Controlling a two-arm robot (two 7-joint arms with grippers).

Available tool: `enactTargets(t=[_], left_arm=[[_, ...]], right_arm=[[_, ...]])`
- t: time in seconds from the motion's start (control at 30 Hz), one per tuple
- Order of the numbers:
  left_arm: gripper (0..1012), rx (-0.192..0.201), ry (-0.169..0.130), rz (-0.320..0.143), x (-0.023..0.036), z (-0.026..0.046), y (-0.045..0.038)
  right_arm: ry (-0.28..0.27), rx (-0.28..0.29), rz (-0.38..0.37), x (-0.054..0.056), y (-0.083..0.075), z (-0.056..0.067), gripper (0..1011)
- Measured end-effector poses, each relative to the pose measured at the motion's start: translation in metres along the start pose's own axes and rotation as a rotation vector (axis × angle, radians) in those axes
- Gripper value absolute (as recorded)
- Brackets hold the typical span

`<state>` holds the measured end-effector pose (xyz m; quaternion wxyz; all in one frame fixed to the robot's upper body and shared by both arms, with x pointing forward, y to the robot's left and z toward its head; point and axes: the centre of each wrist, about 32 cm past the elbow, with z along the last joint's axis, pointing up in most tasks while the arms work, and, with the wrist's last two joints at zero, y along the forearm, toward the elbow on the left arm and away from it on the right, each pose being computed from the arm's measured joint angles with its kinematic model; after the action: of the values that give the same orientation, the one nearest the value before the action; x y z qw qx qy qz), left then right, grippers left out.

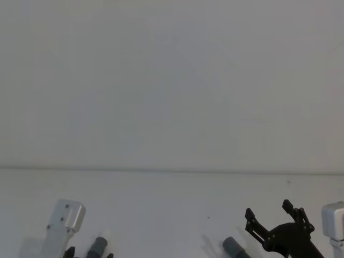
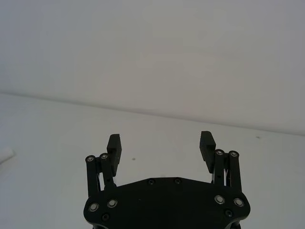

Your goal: Use both hands to pick up one end of the pipe from the table, align the ends, and insert them.

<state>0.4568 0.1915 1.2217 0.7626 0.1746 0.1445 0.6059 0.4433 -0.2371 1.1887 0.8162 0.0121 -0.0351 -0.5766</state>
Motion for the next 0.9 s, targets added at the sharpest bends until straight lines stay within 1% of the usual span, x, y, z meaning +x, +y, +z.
enactTargets(t=[0.6,0.73,0.77,0.8,0.9], left_arm=[[1001,0.018,0.022,-0.002,0.0023,-0.0002,-0.0025],[934,0.020,0.024,0.000,0.0029,-0.0002,-0.0027],[893,0.021,0.025,0.000,0.0032,-0.0002,-0.0027],[883,0.021,0.025,0.000,0.0033,-0.0002,-0.0027],[792,0.022,0.028,0.002,0.0039,-0.0001,-0.0028]], right_arm=[[0.000,0.000,0.000,0.0000,0.0000,0.0000,1001],[0.000,0.000,0.000,0.0000,0.0000,0.0000,1001],[0.000,0.000,0.000,0.0000,0.0000,0.0000,1001],[0.000,0.000,0.000,0.0000,0.0000,0.0000,1001],[0.000,0.000,0.000,0.0000,0.0000,0.0000,1001]])
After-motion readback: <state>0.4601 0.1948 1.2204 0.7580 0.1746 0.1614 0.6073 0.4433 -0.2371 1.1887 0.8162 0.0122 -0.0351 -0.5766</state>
